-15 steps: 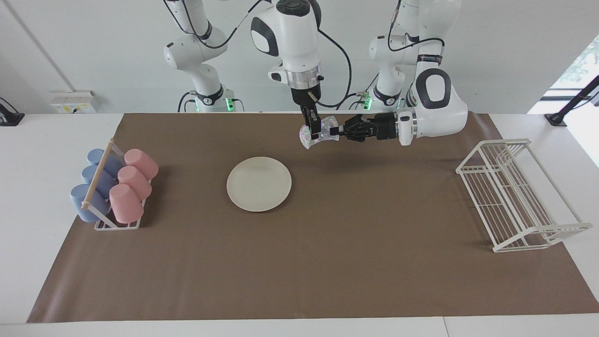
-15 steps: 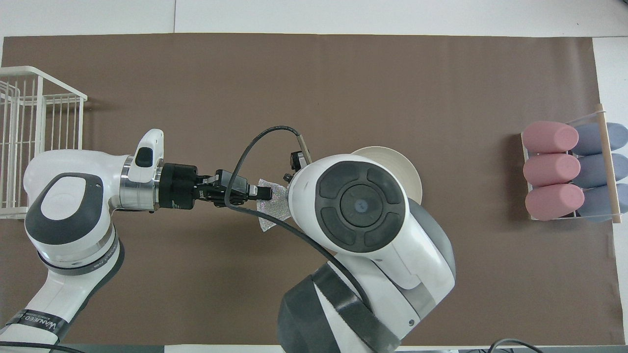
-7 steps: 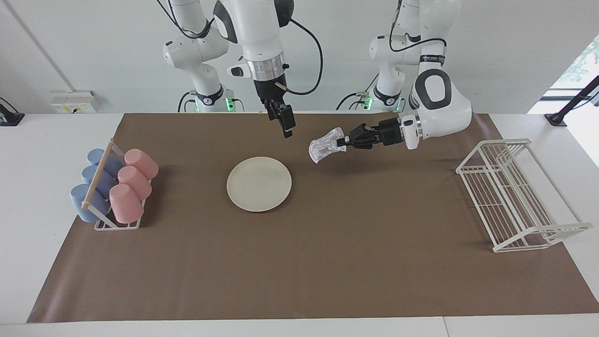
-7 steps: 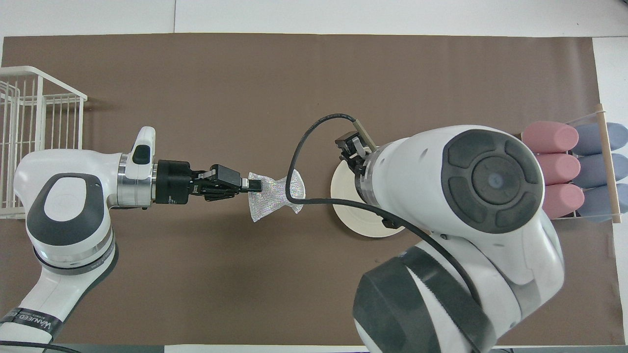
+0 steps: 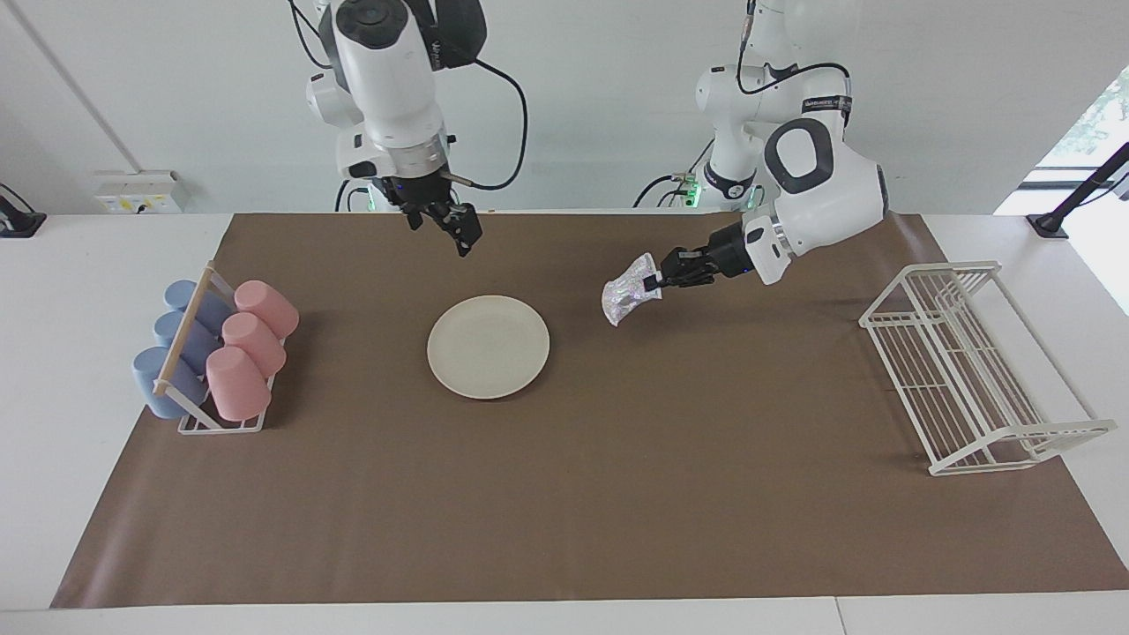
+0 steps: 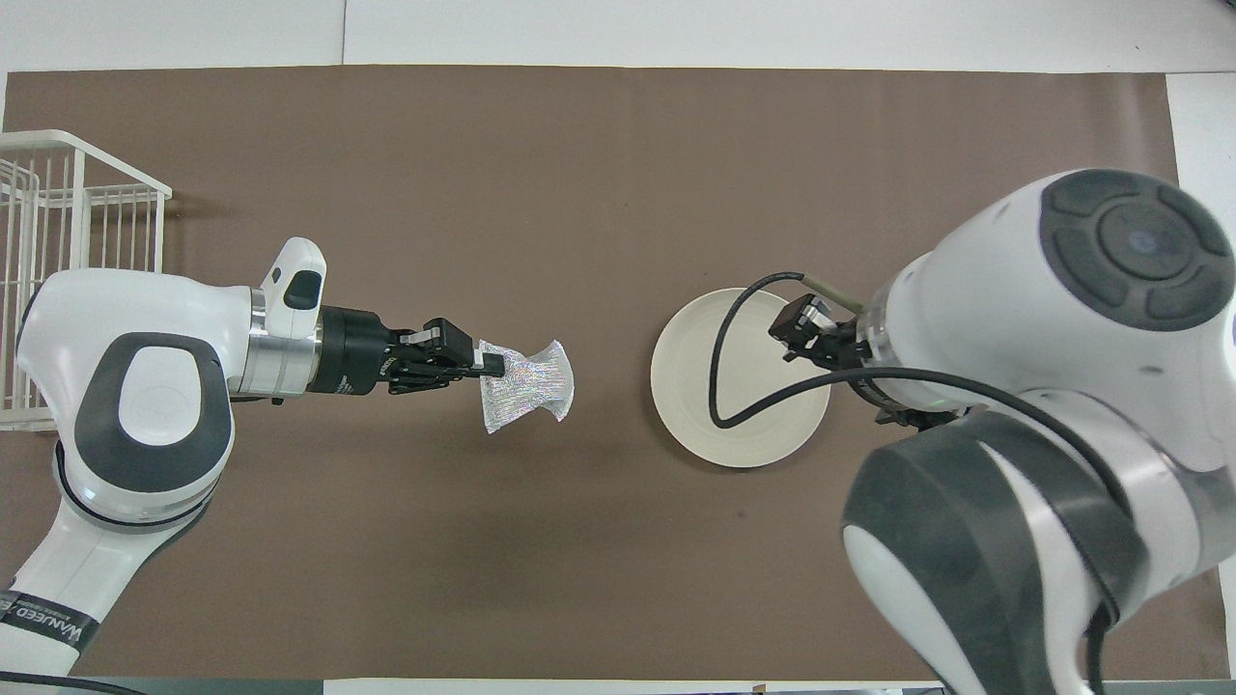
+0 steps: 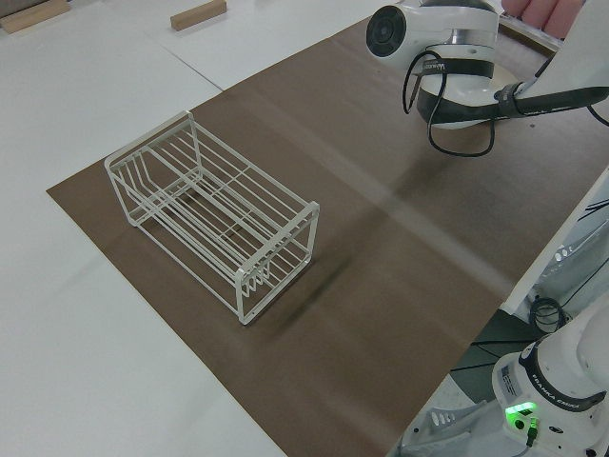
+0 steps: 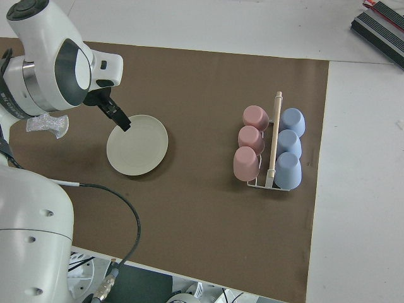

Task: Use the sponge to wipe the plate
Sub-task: 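Lower the plate onto the table with the right gripper and release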

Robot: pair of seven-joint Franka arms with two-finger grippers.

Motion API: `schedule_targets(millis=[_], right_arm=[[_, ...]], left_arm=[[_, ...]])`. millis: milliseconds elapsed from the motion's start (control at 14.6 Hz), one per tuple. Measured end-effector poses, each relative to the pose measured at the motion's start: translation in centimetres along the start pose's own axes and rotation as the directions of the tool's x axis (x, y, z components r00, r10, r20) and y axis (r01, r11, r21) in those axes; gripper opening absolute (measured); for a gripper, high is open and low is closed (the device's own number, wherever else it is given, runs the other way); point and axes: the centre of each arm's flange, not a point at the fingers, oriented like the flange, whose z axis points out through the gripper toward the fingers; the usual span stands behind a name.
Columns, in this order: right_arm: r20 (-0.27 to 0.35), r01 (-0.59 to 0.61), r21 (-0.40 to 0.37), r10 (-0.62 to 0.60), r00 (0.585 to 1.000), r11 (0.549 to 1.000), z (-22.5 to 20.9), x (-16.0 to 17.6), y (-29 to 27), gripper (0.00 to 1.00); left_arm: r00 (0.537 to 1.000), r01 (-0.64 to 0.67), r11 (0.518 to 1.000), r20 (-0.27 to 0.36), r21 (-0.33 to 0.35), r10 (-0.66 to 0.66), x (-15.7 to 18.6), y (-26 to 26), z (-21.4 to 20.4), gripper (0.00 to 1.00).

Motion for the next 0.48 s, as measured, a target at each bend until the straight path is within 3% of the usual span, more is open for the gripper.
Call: schedule_targets(millis=[274,479], right_arm=[[0.025,0.193,-0.008,-0.193,0.981,0.981,-0.6,2.8,4.1,1.0],[0.03,0.287,-0.001,-0.287,0.957,0.958,-0.8,4.9,7.0,1.0]], left_arm=[[0.995,0.053,0.971,-0.094,0.235,-0.032,-0.5,3.3,-1.7,0.04],[0.989,0.068,0.9,-0.149,0.431,-0.003,-1.1,4.6,-2.8,0.04]])
